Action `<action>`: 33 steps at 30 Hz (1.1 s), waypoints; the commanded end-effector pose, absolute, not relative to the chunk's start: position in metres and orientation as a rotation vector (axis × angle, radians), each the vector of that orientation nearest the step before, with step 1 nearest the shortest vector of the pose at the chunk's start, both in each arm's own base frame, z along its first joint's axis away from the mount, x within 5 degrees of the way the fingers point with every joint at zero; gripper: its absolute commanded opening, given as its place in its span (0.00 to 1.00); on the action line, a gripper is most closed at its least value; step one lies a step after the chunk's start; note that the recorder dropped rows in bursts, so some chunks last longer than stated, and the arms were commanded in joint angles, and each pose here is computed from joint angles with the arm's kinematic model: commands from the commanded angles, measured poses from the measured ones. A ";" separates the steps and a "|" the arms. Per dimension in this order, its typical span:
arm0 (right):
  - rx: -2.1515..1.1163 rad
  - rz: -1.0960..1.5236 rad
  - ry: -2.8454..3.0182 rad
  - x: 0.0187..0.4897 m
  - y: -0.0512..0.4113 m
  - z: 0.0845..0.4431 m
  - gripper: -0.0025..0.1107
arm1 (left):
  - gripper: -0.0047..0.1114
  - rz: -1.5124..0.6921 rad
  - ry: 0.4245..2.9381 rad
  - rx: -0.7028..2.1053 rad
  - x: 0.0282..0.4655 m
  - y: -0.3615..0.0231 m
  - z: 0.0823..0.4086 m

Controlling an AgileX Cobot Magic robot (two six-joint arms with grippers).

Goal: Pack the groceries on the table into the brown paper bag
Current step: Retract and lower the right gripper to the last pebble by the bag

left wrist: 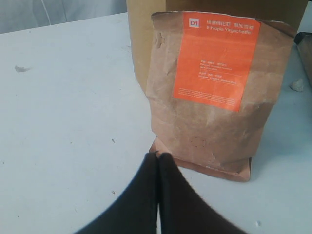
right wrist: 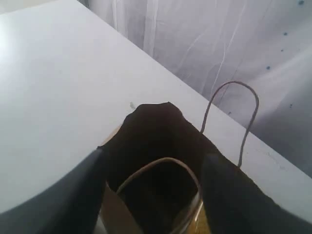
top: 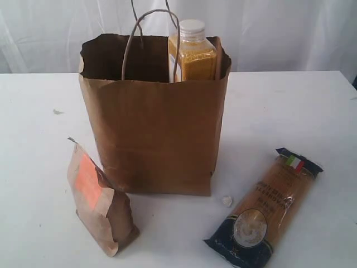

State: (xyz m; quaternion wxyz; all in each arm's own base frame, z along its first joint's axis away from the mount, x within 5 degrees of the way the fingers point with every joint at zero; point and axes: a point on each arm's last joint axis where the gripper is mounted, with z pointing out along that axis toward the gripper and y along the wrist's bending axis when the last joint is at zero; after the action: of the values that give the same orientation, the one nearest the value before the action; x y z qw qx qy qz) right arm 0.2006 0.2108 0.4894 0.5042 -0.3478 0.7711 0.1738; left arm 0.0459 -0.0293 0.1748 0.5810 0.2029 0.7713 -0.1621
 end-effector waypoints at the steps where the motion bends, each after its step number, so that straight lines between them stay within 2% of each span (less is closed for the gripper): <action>1: -0.828 0.422 1.852 0.173 0.179 0.509 0.50 | 0.04 -0.378 1.800 0.471 0.046 -0.029 0.174; 6: -0.832 0.417 1.864 0.149 0.153 0.500 0.50 | 0.04 -0.378 1.800 0.471 0.046 -0.029 0.174; 15: -0.795 0.383 1.870 0.111 0.106 0.446 0.50 | 0.04 -0.378 1.800 0.471 0.046 -0.029 0.174; 20: -0.727 0.229 2.006 0.112 0.090 0.391 0.50 | 0.04 -0.378 1.800 0.471 0.046 -0.029 0.174; 27: -0.763 0.144 2.185 0.125 0.102 0.316 0.50 | 0.04 -0.378 1.800 0.471 0.046 -0.029 0.174; 33: -0.863 0.103 2.262 0.148 0.130 0.277 0.50 | 0.04 -0.378 1.800 0.471 0.046 -0.029 0.174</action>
State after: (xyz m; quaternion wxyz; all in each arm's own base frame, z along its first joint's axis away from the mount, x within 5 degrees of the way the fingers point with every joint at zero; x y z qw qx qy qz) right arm 0.1372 0.1188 0.2898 0.3594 -0.3233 0.8743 0.0444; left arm 0.0459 -0.0293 0.1748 0.5810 0.2029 0.7713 -0.1621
